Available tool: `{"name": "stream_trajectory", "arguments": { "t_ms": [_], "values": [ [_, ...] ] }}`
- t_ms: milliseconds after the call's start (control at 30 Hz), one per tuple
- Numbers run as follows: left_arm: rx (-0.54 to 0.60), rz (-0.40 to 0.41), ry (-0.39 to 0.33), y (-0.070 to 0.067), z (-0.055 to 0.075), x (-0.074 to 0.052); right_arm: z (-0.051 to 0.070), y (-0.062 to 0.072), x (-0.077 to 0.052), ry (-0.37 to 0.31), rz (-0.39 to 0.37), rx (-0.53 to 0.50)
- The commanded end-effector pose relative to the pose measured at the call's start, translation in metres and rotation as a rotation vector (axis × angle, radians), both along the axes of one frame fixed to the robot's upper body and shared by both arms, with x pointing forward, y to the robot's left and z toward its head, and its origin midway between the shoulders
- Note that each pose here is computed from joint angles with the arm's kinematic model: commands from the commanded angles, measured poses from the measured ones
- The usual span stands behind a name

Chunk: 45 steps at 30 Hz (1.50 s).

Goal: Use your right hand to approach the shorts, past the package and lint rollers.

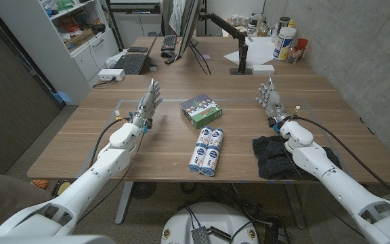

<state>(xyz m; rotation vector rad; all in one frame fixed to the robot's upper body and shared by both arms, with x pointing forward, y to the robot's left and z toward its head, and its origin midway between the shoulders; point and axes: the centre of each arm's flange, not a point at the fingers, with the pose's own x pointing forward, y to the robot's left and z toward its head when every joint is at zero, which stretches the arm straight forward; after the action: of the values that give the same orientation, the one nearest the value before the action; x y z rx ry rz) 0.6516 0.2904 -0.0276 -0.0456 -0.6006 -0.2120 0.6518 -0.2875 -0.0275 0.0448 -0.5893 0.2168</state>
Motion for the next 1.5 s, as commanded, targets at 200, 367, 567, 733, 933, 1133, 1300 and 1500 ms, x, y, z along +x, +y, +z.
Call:
{"name": "stream_trajectory", "arguments": {
  "t_ms": [200,367,567,733,933,1133,1300,1500],
  "values": [
    [0.010,-0.022,0.002,-0.003,-0.003,0.001,0.006,0.000,-0.003,-0.004,-0.002,-0.011],
    [0.011,-0.019,0.004,-0.002,-0.004,0.001,0.006,0.002,-0.002,-0.006,-0.004,-0.012],
    [0.017,-0.017,-0.006,-0.001,0.000,0.001,0.008,0.001,-0.005,-0.023,-0.012,-0.020],
    [0.018,-0.016,-0.009,0.000,0.001,0.001,0.009,0.001,-0.007,-0.035,-0.023,-0.042],
    [0.022,-0.019,-0.011,0.001,0.002,0.001,0.010,0.002,-0.011,-0.053,-0.034,-0.051],
    [0.026,-0.021,-0.011,0.002,0.003,0.001,0.010,0.002,-0.014,-0.069,-0.057,-0.064],
    [0.030,-0.023,-0.013,0.002,0.006,0.002,0.011,0.000,-0.019,-0.081,-0.072,-0.092],
    [0.039,-0.026,-0.015,0.002,0.007,0.003,0.012,-0.002,-0.024,-0.095,-0.102,-0.114]
  ]
}}
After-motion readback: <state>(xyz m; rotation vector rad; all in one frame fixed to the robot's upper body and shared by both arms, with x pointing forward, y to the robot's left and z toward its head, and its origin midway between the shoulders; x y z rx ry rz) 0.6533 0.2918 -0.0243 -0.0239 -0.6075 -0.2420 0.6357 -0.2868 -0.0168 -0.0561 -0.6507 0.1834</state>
